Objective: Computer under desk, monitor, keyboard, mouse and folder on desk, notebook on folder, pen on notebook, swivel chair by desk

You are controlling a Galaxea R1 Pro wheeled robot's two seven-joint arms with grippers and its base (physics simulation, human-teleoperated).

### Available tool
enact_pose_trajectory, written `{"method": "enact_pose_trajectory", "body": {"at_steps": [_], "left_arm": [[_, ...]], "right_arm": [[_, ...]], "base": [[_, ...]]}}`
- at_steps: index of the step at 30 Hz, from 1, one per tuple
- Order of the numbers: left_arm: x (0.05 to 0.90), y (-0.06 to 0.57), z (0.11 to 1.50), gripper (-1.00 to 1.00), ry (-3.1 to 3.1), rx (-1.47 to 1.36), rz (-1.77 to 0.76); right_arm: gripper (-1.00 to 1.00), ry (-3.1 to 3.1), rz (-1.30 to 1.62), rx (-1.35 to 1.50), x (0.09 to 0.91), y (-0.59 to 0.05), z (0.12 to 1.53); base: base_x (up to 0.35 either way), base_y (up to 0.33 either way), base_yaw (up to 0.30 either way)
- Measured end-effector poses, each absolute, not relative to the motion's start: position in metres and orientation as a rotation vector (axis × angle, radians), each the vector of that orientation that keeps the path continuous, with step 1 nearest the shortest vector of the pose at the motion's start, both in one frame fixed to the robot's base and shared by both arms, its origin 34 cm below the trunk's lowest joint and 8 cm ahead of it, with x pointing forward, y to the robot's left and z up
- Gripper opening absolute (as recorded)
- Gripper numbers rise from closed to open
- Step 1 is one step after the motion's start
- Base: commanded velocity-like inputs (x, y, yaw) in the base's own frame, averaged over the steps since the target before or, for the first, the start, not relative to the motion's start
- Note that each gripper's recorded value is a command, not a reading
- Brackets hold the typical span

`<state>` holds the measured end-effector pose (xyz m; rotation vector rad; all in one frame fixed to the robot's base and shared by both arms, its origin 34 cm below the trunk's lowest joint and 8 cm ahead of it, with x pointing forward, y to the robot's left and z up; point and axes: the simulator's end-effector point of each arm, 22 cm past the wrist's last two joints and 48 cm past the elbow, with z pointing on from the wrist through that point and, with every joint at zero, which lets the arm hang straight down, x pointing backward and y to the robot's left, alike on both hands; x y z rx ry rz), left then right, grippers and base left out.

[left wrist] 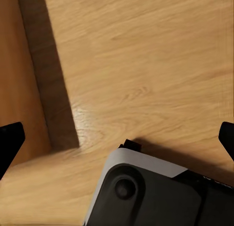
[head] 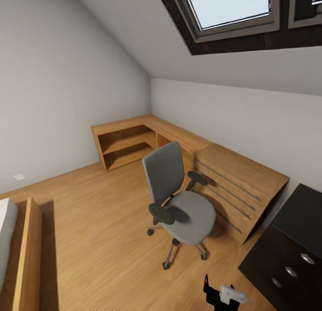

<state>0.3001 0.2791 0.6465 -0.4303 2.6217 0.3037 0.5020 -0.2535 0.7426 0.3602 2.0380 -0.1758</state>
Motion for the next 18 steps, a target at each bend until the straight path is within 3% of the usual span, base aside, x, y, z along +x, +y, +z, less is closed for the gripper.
{"method": "enact_pose_trajectory", "body": {"at_steps": [18], "left_arm": [[0.3, 0.2783, 0.6465, 1.0, 2.622, -0.431, 0.302]], "right_arm": [[1.0, 2.044, -0.176, 0.356, 0.4987, -0.2532, 0.741]], "base": [[0.008, 0.0, 0.293]]}}
